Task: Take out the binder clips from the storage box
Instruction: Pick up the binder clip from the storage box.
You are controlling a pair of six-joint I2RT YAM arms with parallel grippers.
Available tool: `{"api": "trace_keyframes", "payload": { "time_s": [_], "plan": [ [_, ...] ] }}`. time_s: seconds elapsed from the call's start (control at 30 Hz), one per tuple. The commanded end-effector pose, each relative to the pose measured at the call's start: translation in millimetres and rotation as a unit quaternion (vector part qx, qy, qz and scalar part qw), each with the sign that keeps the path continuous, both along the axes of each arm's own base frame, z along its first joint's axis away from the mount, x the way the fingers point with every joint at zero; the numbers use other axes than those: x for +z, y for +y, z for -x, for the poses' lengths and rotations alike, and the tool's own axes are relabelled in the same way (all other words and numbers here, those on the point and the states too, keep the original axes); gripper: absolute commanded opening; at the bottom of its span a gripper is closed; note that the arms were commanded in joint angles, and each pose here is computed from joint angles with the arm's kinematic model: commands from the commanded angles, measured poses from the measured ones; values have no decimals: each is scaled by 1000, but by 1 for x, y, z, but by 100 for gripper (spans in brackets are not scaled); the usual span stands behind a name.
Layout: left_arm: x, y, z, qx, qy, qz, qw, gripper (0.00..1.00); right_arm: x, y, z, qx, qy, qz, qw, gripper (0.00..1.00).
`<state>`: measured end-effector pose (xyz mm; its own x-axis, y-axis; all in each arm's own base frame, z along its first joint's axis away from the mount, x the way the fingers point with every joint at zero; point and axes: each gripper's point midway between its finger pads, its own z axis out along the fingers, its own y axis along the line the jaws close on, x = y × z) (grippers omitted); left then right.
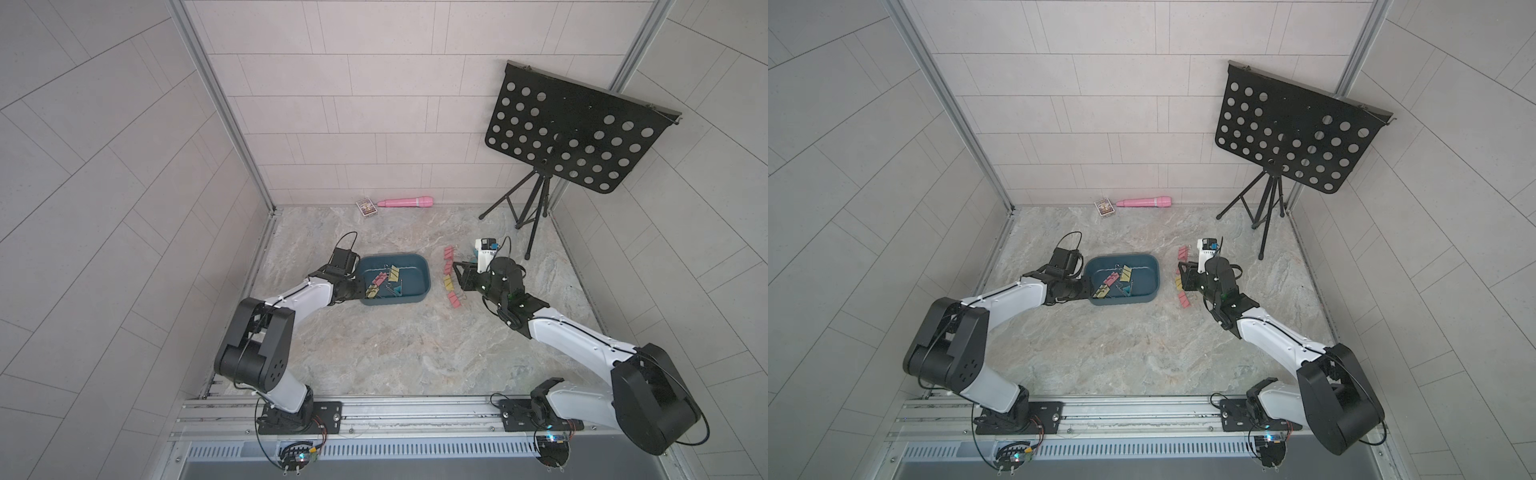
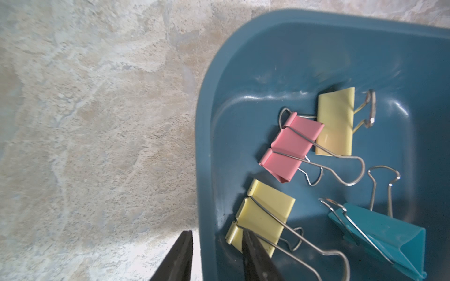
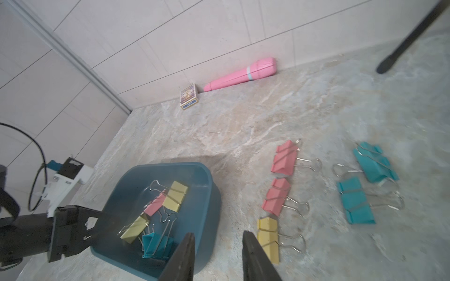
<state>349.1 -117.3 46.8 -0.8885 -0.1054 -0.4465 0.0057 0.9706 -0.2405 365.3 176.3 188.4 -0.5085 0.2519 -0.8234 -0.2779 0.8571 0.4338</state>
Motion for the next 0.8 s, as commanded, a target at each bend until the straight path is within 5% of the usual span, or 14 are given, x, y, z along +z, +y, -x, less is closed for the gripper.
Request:
{"api": "trace_keyframes", "payload": {
  "time_s": [0.0,0.37,0.77],
  "plan": [
    [6,3,2,3,-4,0,1000,42,-8,36,8,108,37,19,993,34],
    [7,3,3,3,-5,1,1000,41,-37,127,-1,267,98,37,958,33],
    [7,2,3,3,-5,6,1000,41,-70,174,-24,284,138,92,944,33]
  ]
}}
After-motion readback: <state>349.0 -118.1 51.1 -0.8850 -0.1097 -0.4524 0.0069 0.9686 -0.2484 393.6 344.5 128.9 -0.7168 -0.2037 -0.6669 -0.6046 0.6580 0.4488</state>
